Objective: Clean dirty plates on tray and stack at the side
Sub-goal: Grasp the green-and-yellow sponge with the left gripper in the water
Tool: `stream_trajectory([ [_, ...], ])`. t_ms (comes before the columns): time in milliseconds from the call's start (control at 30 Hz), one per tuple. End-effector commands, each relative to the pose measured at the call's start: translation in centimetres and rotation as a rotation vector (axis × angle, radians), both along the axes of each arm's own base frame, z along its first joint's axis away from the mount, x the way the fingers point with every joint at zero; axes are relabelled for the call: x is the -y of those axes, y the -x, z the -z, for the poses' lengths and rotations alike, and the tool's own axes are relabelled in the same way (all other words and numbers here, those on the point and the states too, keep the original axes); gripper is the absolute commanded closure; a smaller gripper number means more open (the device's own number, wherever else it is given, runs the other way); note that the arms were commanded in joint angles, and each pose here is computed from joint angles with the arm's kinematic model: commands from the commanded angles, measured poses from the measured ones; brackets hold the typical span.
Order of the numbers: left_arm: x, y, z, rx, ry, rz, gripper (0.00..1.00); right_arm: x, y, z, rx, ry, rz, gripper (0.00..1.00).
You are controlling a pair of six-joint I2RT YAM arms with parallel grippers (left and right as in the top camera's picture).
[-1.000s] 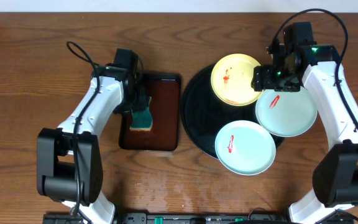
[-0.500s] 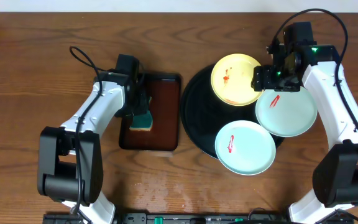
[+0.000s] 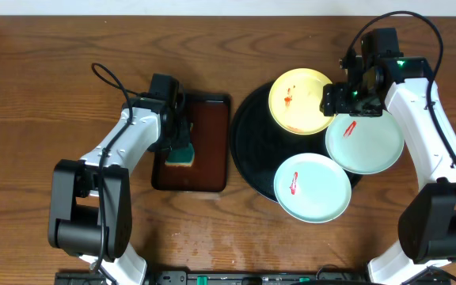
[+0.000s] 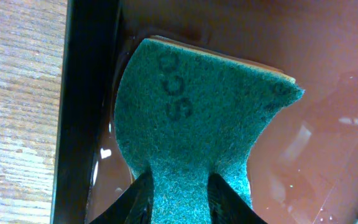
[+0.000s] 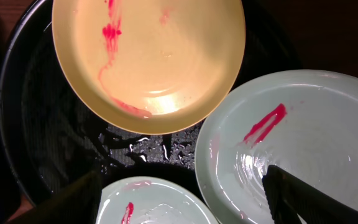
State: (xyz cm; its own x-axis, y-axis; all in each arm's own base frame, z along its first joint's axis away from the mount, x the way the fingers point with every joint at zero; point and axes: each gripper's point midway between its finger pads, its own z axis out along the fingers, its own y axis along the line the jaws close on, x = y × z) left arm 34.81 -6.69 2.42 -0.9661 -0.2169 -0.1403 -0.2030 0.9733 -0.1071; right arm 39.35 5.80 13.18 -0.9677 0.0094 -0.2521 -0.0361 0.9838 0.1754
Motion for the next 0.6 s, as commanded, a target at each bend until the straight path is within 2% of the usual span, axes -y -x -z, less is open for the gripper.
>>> stream_trajectory([
  [0,0.11,0.28,0.63,-0.015,0.000,0.004,0.69,-0.18,-0.35,-0.40,0.018,0.008,-0.017,0.18],
  [267,0.38,0.25,0.62,-0.015,0.015,0.003,0.69,-0.18,-0.34,-0.40,0.018,0.008,-0.017,0.18],
  [567,0.56,0.57,1.03,-0.019,0.016,0.001,0.64,-0.19,-0.26,-0.37,0.014,0.008,-0.018,0.18],
])
